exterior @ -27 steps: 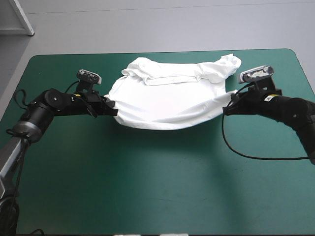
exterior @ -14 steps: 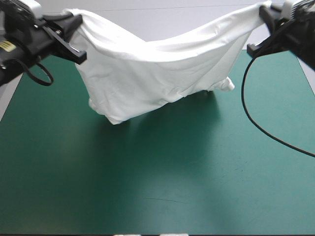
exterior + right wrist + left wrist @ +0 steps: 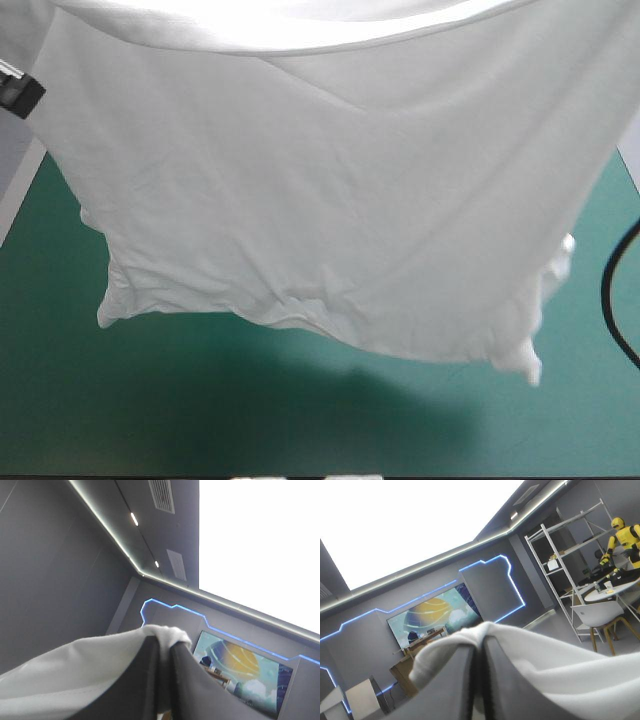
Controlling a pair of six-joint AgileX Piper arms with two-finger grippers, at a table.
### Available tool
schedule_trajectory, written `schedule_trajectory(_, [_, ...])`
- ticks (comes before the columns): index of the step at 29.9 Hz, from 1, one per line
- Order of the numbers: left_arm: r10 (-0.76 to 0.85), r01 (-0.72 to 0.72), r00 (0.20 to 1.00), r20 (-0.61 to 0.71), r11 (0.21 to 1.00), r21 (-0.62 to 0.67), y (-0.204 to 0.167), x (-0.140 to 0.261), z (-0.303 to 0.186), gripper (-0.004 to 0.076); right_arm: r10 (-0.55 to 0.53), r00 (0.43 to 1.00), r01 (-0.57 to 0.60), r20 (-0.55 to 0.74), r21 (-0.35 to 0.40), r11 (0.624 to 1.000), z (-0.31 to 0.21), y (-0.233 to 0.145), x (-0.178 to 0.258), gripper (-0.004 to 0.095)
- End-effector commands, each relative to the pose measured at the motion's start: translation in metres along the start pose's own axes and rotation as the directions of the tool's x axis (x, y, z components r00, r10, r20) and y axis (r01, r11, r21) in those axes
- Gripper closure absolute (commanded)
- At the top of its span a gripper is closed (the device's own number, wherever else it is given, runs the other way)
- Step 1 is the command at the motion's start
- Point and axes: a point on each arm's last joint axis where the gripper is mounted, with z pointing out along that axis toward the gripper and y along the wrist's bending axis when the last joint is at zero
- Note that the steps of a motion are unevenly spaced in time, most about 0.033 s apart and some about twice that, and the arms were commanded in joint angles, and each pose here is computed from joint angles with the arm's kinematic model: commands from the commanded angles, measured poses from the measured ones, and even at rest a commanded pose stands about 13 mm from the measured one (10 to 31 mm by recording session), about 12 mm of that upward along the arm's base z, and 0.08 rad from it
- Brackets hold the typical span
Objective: Fold the cloth
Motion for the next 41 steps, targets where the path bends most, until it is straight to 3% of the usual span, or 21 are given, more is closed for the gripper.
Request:
schedule_trajectory(1, [0.019,-0.013,0.995,0.093,0.998,-0.058,0.003,-0.019,-0.012,0.0705,-0.035,0.996,0.03,0.088,0.056,0.998,-0.012,-0.005,-0.02,0.0912])
schedule_trajectory(7, [-0.009,0.011,0.999,0.046,0.999,-0.041,0.006,-0.004,0.005,0.0705,-0.051,0.998,0.048,0.047,0.058,0.997,-0.006,-0.005,-0.012,0.0912])
schedule_trajectory(12, [-0.099,0.094,0.987,-0.126,0.995,-0.044,0.014,0.053,0.049,0.0705,-0.038,0.995,0.044,-0.093,0.067,0.997,0.024,-0.009,0.023,0.0912])
schedule_trajectory(17, [-0.175,0.171,0.933,-0.313,0.984,-0.042,0.015,0.138,0.1,0.0705,-0.011,0.965,0.02,-0.264,0.03,0.999,0.071,-0.007,0.09,0.0912])
schedule_trajectory(20, [-0.196,0.189,0.912,-0.361,0.98,-0.055,0.016,0.182,0.126,0.0705,0.024,0.938,-0.021,-0.346,0.013,1.0,0.106,-0.002,0.146,0.0912])
schedule_trajectory(24, [-0.207,0.194,0.899,-0.387,0.978,-0.074,0.019,0.231,0.158,0.0705,0.061,0.929,-0.058,-0.366,0.019,0.998,0.148,0.002,0.208,0.0915])
schedule_trajectory(28, [-0.173,0.166,0.931,-0.321,0.985,-0.05,0.026,0.216,0.169,0.0705,0.062,0.927,-0.062,-0.369,0.013,0.998,0.166,0.002,0.23,0.0926])
schedule_trajectory(32, [-0.116,0.103,0.972,-0.204,0.992,-0.074,0.034,0.173,0.156,0.0705,0.046,0.958,-0.035,-0.283,0.041,0.999,0.162,-0.009,0.202,0.0925])
schedule_trajectory(36, [-0.069,0.055,0.982,-0.173,0.995,-0.088,0.036,0.143,0.139,0.0705,0.074,0.978,-0.065,-0.193,0.057,0.996,0.15,-0.022,0.173,0.0925])
schedule_trajectory(41, [-0.083,0.074,0.966,-0.245,0.996,-0.047,0.032,0.155,0.142,0.0705,0.098,0.95,-0.108,-0.296,-0.018,0.994,0.145,-0.018,0.181,0.0924])
